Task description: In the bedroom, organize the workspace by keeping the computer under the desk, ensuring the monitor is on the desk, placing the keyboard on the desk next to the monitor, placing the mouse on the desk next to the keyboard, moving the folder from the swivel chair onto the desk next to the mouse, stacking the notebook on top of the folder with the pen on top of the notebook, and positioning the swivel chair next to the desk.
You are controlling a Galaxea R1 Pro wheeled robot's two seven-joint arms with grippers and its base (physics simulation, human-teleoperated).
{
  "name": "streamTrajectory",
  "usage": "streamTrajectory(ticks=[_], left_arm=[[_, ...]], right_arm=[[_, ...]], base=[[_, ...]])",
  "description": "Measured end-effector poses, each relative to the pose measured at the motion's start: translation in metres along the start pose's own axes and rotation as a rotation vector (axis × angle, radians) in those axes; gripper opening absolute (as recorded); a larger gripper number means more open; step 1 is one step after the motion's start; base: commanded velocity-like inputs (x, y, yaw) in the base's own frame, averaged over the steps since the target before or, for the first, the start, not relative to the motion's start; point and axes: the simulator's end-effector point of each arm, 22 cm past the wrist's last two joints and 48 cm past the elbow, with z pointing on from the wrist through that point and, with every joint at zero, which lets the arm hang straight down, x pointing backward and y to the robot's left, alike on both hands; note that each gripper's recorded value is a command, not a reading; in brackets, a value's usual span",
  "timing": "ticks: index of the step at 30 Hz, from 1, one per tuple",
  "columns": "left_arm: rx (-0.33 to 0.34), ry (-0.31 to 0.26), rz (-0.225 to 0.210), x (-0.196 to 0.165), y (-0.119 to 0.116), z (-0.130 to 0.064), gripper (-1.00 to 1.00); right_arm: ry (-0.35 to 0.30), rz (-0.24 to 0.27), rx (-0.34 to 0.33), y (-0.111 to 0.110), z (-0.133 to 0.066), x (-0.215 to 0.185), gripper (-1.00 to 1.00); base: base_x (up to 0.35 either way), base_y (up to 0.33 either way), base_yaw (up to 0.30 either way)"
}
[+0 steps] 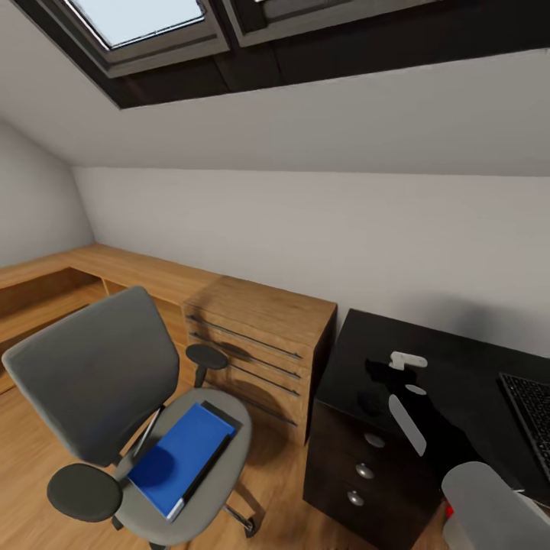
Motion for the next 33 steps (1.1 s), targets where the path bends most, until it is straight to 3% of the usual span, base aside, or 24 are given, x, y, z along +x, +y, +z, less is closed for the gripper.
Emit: streamTrajectory(ticks=[9, 16, 33], left_arm=[[0.001, 0.0, -0.001, -0.0001, -0.0006, 0.0, 1.0], [0.001, -0.003, -0.001, -0.0012, -0.001, 0.0005, 1.0], [0.003, -0.006, -0.002, -0.0024, -0.0015, 0.0008, 1.0]], right_arm=[[-0.004, 0.006, -0.004, 0.0022, -0.0006, -0.0022, 1.0], [-0.008, 0.007, -0.005, 0.0026, -0.0013, -0.0043, 1.0], [-0.014, 0.008, -0.009, 0.0062, -0.0028, -0.0072, 1.0]], base=[[-0.009, 0.0, -0.259], [-0.198, 0.0, -0.23], [-0.312, 0.0, -0.034]])
